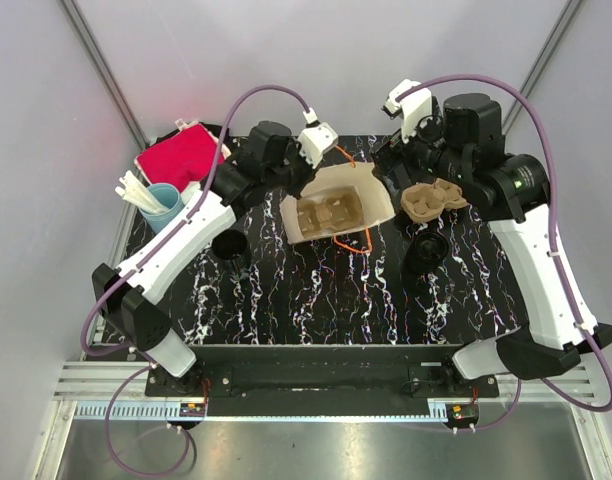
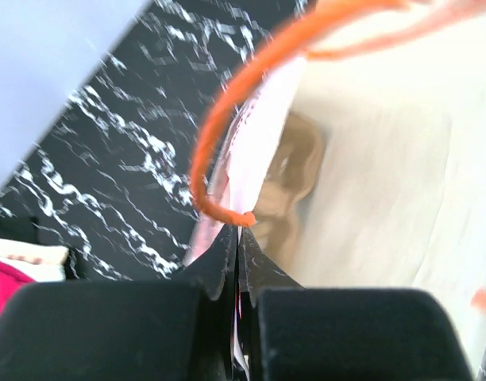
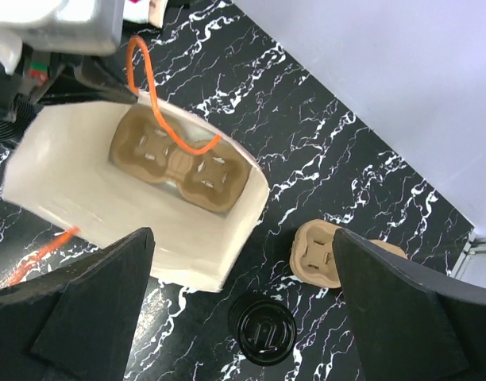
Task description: Pack the takeout coffee
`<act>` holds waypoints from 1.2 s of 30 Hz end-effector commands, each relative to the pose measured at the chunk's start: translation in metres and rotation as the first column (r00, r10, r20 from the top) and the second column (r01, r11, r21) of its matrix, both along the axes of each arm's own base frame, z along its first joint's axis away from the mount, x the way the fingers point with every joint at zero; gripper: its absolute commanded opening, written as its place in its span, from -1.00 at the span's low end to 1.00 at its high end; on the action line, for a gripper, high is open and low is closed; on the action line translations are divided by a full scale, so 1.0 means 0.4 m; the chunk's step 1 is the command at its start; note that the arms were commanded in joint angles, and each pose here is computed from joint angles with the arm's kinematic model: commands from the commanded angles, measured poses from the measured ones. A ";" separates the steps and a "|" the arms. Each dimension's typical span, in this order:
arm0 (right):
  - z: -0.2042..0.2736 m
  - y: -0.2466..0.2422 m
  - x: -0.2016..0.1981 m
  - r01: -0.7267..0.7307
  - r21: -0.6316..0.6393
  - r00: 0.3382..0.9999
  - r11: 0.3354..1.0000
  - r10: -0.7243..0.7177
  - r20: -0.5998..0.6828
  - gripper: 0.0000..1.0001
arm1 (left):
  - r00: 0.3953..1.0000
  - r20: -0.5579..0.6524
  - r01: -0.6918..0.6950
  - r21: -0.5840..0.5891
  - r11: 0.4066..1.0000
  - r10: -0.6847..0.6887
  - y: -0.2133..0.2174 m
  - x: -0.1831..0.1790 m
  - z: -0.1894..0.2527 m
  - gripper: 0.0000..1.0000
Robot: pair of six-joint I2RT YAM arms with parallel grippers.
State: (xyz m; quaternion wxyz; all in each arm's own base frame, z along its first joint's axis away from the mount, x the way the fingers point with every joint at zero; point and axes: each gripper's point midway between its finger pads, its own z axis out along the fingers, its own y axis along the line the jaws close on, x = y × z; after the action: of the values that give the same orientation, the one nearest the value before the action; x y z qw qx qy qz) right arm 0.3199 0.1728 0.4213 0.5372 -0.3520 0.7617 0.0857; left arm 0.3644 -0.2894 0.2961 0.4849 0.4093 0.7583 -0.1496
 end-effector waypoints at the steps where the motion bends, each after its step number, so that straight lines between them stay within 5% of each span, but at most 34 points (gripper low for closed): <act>1: 0.082 -0.013 -0.021 0.007 0.065 0.995 0.998 -0.013 0.095 1.00 | 0.984 0.173 -0.018 -0.153 0.988 0.045 0.004 0.008 0.220 -1.00; 6: 0.072 -0.015 -0.028 0.004 0.068 0.995 0.998 -0.011 0.096 0.99 | 0.989 0.148 -0.001 -0.124 0.992 0.019 0.003 -0.006 0.146 -1.00; 10: 0.055 -0.018 -0.024 0.012 0.057 0.996 0.998 -0.017 0.089 0.99 | 0.996 0.079 0.030 0.062 0.998 -0.035 -0.004 -0.045 -0.074 -1.00; 15: 0.063 -0.016 -0.017 0.015 0.059 0.995 0.998 -0.020 0.096 1.00 | 0.986 0.169 0.007 0.032 0.999 -0.012 -0.010 -0.043 0.009 -1.00; 22: 0.070 -0.012 -0.013 0.020 0.072 0.995 0.997 -0.027 0.093 0.99 | 0.933 0.291 -0.194 -0.087 0.977 0.211 0.034 0.033 0.205 -1.00; 30: 0.066 -0.017 -0.018 0.022 0.067 0.995 0.998 -0.028 0.096 0.99 | 0.956 0.253 -0.150 -0.022 0.989 0.150 0.031 0.005 0.090 -1.00; 36: 0.057 -0.017 -0.021 0.018 0.065 0.996 0.998 -0.024 0.089 0.99 | 0.975 0.215 -0.080 0.122 0.989 0.052 0.031 -0.056 -0.092 -1.00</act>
State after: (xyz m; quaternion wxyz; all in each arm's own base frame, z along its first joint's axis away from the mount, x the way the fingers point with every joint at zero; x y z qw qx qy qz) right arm 0.3112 0.1682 0.4272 0.5549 -0.3421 0.7531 0.0890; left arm 0.3571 -0.2778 0.2611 0.5193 0.4096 0.7486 -0.0459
